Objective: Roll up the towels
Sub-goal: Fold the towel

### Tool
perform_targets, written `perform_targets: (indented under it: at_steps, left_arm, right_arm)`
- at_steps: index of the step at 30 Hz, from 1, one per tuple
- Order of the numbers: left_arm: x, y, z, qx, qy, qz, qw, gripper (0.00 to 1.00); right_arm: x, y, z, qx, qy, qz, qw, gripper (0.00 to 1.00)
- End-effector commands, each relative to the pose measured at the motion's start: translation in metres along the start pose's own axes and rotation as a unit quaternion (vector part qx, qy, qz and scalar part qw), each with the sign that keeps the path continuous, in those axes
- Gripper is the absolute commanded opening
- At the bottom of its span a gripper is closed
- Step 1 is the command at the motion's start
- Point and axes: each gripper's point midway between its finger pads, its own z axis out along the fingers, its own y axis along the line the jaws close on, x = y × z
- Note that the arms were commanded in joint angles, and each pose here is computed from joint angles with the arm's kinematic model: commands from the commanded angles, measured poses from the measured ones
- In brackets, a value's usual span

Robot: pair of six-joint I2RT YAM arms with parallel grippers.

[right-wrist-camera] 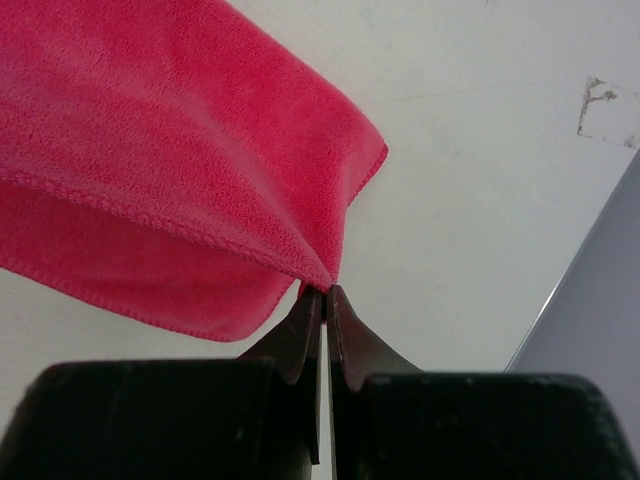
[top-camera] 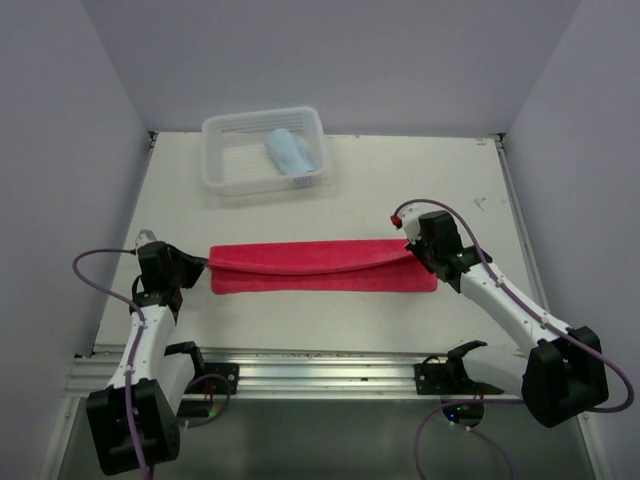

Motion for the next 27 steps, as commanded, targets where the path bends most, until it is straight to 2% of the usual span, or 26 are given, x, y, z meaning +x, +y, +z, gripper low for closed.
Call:
perform_targets:
  at_steps: [1, 11, 14, 15, 17, 18, 19, 20, 21, 22, 24, 26, 27]
  left_arm:
    - [-0.003, -0.001, -0.001, 0.01, -0.011, 0.02, 1.0, 0.0]
    - [0.006, 0.004, -0.003, 0.014, -0.001, 0.023, 1.0, 0.0]
    - [0.01, 0.003, -0.005, 0.024, 0.002, 0.028, 0.999, 0.0]
    - [0.01, 0.0, -0.007, 0.031, 0.004, 0.03, 0.999, 0.01]
    - [0.011, -0.003, -0.011, 0.043, 0.003, 0.034, 0.998, 0.15]
    - [0.011, -0.004, -0.012, 0.045, 0.002, 0.036, 0.998, 0.19]
    - [0.011, -0.005, -0.014, 0.048, 0.001, 0.039, 0.998, 0.28]
    - [0.009, -0.009, -0.017, 0.056, -0.004, 0.04, 0.998, 0.33]
    - [0.011, -0.008, -0.019, 0.056, -0.002, 0.04, 0.998, 0.36]
    - [0.009, -0.01, -0.021, 0.059, -0.005, 0.042, 0.997, 0.4]
    - [0.009, -0.012, -0.026, 0.063, -0.008, 0.043, 0.997, 0.43]
    - [0.005, -0.015, -0.029, 0.066, -0.015, 0.046, 0.997, 0.44]
    - [0.004, -0.016, -0.03, 0.066, -0.016, 0.046, 0.997, 0.44]
  right_arm:
    - [0.013, 0.003, -0.002, 0.009, 0.032, -0.018, 0.999, 0.0]
    - [0.027, 0.004, -0.008, 0.036, 0.065, -0.067, 0.995, 0.05]
    - [0.026, 0.007, -0.009, 0.033, 0.062, -0.073, 0.995, 0.1]
    - [0.026, 0.008, -0.01, 0.032, 0.06, -0.075, 0.995, 0.15]
    - [0.025, 0.012, -0.011, 0.023, 0.057, -0.076, 0.995, 0.24]
    - [0.024, 0.014, -0.012, 0.018, 0.054, -0.075, 0.996, 0.27]
    - [0.022, 0.016, -0.013, 0.014, 0.047, -0.07, 0.996, 0.35]
    - [0.021, 0.017, -0.014, 0.011, 0.043, -0.068, 0.997, 0.38]
    - [0.021, 0.017, -0.015, 0.009, 0.041, -0.064, 0.997, 0.46]
    - [0.019, 0.018, -0.016, 0.008, 0.036, -0.063, 0.997, 0.49]
    - [0.017, 0.019, -0.018, 0.004, 0.032, -0.056, 0.998, 0.51]
    - [0.015, 0.016, -0.021, 0.01, 0.028, -0.048, 0.998, 0.64]
    - [0.013, 0.015, -0.022, 0.012, 0.026, -0.038, 0.999, 0.64]
